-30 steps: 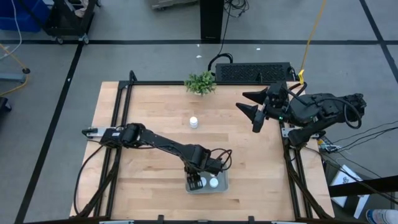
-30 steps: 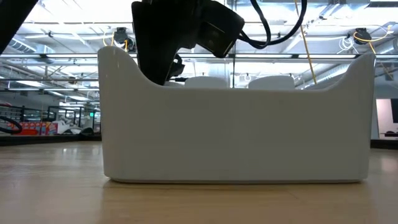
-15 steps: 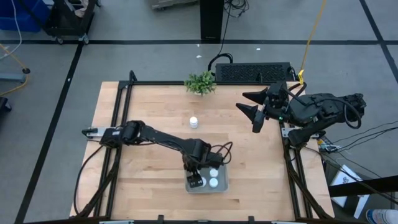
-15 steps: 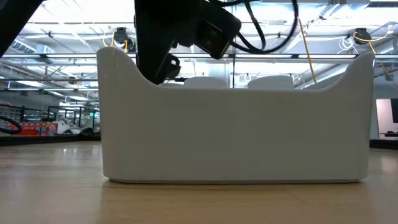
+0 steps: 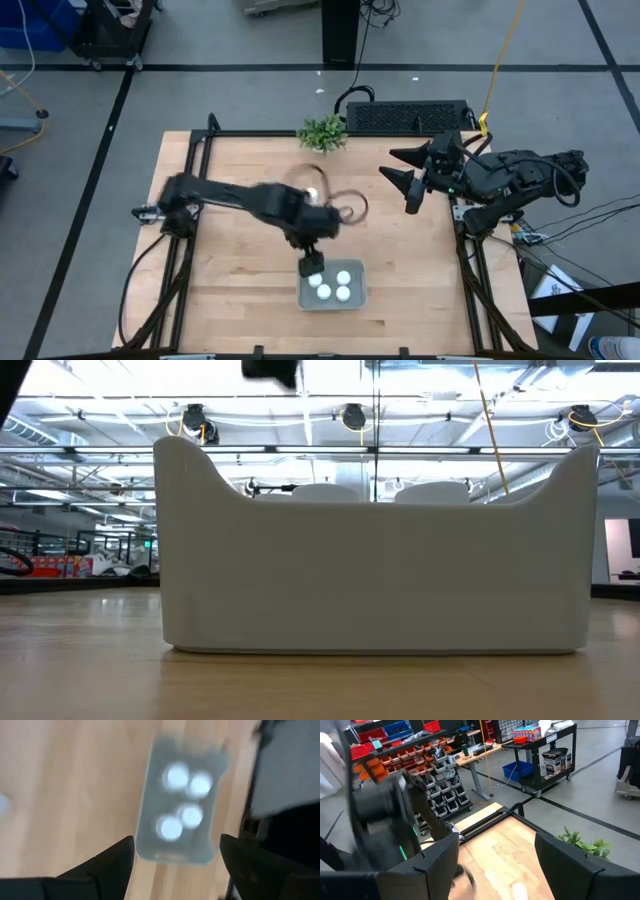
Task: Pick and place pill bottles into a basket
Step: Put the white medicine bottle into the gray bin
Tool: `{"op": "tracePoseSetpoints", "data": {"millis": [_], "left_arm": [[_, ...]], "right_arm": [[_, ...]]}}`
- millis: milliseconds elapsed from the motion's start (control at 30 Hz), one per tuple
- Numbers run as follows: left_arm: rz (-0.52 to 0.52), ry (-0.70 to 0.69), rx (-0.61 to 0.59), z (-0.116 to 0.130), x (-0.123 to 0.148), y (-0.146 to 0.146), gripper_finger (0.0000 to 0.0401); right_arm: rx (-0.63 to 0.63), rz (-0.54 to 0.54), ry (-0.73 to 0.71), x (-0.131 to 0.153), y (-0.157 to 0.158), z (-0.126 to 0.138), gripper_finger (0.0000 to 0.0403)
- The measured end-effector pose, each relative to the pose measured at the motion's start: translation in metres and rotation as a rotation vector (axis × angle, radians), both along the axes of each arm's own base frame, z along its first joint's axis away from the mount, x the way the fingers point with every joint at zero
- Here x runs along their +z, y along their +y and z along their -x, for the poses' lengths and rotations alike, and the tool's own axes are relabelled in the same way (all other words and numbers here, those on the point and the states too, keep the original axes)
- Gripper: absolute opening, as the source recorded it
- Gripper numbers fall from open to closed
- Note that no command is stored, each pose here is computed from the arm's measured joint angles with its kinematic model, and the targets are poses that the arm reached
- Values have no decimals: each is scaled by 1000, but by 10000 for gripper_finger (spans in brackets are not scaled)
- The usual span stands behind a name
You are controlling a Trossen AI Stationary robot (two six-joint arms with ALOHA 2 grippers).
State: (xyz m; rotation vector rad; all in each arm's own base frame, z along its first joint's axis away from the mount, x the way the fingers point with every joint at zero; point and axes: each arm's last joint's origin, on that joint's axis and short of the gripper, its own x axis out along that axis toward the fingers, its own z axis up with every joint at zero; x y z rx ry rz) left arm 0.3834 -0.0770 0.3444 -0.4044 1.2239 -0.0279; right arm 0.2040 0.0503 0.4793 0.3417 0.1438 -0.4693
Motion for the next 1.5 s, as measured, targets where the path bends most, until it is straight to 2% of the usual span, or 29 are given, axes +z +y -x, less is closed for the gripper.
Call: {"op": "tracePoseSetpoints", "data": {"millis": [167,333,467,567,700,900,1067,1200,1333,1500], "left_arm": [[-85,-327,63,37,69,14,305],[-192,-602,135,91,129,28,307],[-224,-731,126,130,158,38,308],[-256,-770,125,153,165,46,308],[-264,-830,149,171,155,55,308],[-220,-916,177,193,108,68,308],[-118,-1022,206,215,66,79,308],[-107,-1134,262,235,36,89,308],[-49,-1187,294,250,6,94,308],[37,-1300,341,264,-30,95,308]], "right_arm": [[-19,6,9,-2,-3,-6,254],[-48,3,31,-7,-12,-19,254],[1,-23,20,-9,-24,-35,254],[21,-23,38,-14,-34,-49,254],[7,-40,73,-22,-50,-62,254],[-33,-58,122,-33,-71,-75,254],[14,-142,153,-48,-89,-93,254],[67,-228,215,-70,-104,-116,254],[138,-319,270,-93,-120,-139,254],[205,-367,345,-117,-138,-167,254]]}}
